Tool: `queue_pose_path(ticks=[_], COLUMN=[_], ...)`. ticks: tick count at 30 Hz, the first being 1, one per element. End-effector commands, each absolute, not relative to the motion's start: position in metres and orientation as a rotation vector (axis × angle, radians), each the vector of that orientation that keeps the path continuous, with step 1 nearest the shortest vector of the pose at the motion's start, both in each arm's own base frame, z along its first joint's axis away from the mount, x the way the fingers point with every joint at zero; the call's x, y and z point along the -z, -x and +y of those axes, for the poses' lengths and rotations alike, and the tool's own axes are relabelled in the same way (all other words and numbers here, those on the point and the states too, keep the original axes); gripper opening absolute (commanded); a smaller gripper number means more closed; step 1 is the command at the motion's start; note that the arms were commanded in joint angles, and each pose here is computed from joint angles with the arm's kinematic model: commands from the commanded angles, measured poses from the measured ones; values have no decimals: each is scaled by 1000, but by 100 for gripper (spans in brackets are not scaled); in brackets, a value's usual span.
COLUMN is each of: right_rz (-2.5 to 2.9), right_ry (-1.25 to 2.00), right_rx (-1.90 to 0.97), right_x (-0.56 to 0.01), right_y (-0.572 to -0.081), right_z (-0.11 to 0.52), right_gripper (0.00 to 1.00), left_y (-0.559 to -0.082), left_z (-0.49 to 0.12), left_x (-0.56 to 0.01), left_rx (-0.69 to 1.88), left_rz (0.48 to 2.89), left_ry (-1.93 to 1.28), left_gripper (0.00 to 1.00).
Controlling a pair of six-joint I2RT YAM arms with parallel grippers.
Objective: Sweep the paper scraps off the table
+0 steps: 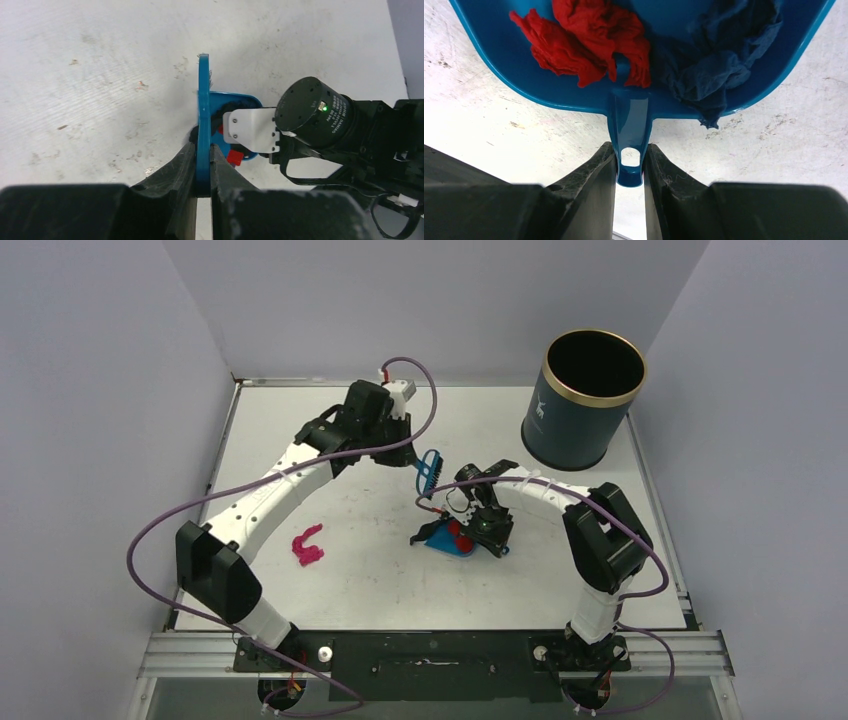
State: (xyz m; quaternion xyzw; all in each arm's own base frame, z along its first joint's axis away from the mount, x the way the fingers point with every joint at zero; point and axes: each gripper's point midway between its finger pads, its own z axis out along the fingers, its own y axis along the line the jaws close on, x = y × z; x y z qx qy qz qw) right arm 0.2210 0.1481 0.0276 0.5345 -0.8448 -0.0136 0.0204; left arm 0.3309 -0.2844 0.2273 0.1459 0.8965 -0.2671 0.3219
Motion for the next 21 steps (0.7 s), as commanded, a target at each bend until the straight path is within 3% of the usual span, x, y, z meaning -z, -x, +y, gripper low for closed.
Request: queue_pose_path(ticks=[1, 4, 7, 21], right_rz=[-2621, -2622, -2625, -2630], right_ry=[-1678, -1679, -1678, -1672], right_rx=[53, 44, 34, 31], right_x=[-28, -28, -29, -27], right_y=[-219, -219, -220, -218], right_z=[149, 148, 147, 145], right_gripper=[5, 5, 5, 5], left_y=[-337, -336, -325, -295], left_z=[-246, -218, -213, -314], left_x=[-243, -208, -178, -139], left_rx=[477, 246, 201, 749], left_rz=[2316, 2438, 2536, 2602], left_ry=[-348, -383, -423, -541], left_gripper=[0, 0, 0, 0])
